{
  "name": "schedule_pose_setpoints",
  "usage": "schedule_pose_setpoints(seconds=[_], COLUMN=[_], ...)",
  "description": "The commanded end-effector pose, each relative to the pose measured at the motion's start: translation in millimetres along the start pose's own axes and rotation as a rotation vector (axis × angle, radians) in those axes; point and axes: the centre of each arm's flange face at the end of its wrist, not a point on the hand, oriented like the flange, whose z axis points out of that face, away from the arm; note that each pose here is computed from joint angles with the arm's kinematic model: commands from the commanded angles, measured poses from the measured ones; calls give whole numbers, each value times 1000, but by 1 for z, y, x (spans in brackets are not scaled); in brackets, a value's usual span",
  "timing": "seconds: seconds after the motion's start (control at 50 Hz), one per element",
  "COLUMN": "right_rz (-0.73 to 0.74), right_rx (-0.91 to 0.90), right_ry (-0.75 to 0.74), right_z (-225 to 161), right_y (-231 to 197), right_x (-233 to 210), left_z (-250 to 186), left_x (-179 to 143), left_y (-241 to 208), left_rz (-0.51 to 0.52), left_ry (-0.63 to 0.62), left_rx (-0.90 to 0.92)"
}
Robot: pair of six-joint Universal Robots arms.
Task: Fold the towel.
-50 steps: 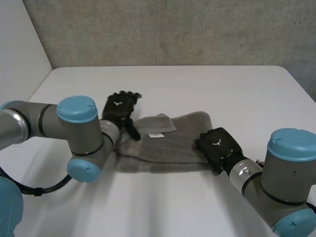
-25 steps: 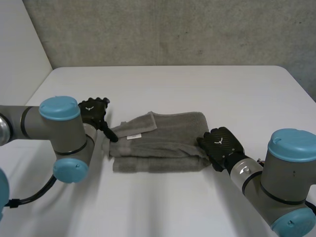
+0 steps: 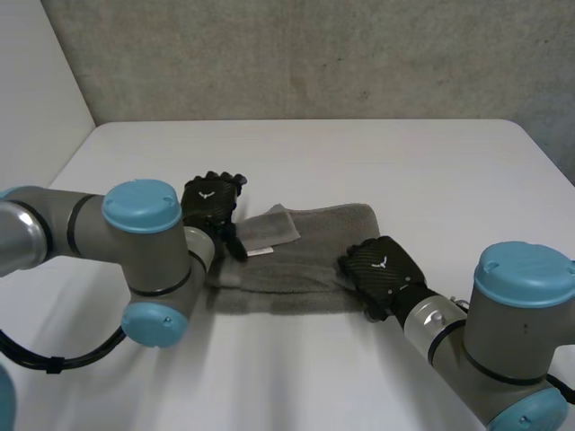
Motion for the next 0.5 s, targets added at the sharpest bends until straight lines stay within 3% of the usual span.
schedule_pose_setpoints(seconds=[0.02, 0.34, 0.5], right_rz=[7, -9, -117], right_rx=[8, -28, -32], right_ry=[1, -9, -13], right_z=[7, -1, -1], right_y=[3, 11, 11], right_x=[-1, -3, -6], left_z=[11, 32, 56], left_x=[1, -2, -37], left_y=[8, -11, -9], left_rz=[1, -8, 133], left_ry=[-3, -20, -119], left_rx=[-8, 81, 85])
